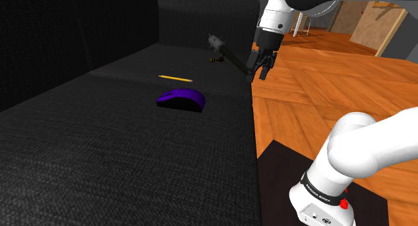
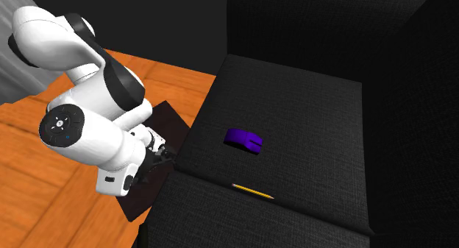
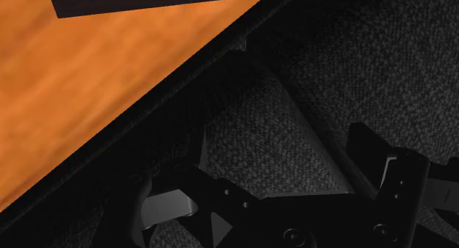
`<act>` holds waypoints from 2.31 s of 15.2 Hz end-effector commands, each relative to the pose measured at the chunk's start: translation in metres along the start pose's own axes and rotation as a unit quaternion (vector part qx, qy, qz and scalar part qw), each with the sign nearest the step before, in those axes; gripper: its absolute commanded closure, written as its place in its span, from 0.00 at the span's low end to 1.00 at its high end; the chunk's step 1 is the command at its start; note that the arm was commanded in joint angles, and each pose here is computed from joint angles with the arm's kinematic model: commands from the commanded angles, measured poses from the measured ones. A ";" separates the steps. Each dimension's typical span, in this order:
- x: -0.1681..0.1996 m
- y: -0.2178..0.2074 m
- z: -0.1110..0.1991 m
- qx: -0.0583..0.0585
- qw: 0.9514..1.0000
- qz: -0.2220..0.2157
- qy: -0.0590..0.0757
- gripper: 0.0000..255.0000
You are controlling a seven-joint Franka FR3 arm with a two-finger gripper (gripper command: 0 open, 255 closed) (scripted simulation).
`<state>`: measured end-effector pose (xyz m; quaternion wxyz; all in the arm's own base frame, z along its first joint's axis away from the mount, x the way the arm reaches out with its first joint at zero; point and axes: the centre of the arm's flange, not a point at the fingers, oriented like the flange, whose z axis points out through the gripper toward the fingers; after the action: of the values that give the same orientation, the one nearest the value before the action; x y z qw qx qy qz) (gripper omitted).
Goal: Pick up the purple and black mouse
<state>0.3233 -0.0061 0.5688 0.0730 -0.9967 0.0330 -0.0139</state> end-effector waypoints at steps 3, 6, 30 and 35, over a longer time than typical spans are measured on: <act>0.014 -0.026 -0.002 -0.010 1.000 -0.023 -0.006 0.00; 0.032 -0.067 -0.003 -0.024 0.998 -0.056 -0.014 0.00; 0.080 -0.312 0.048 -0.106 0.961 -0.248 -0.062 0.00; 0.080 -0.311 0.056 -0.106 0.961 -0.248 -0.062 1.00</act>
<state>0.4244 0.3034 0.5618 -0.0367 -0.9746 -0.2182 0.0335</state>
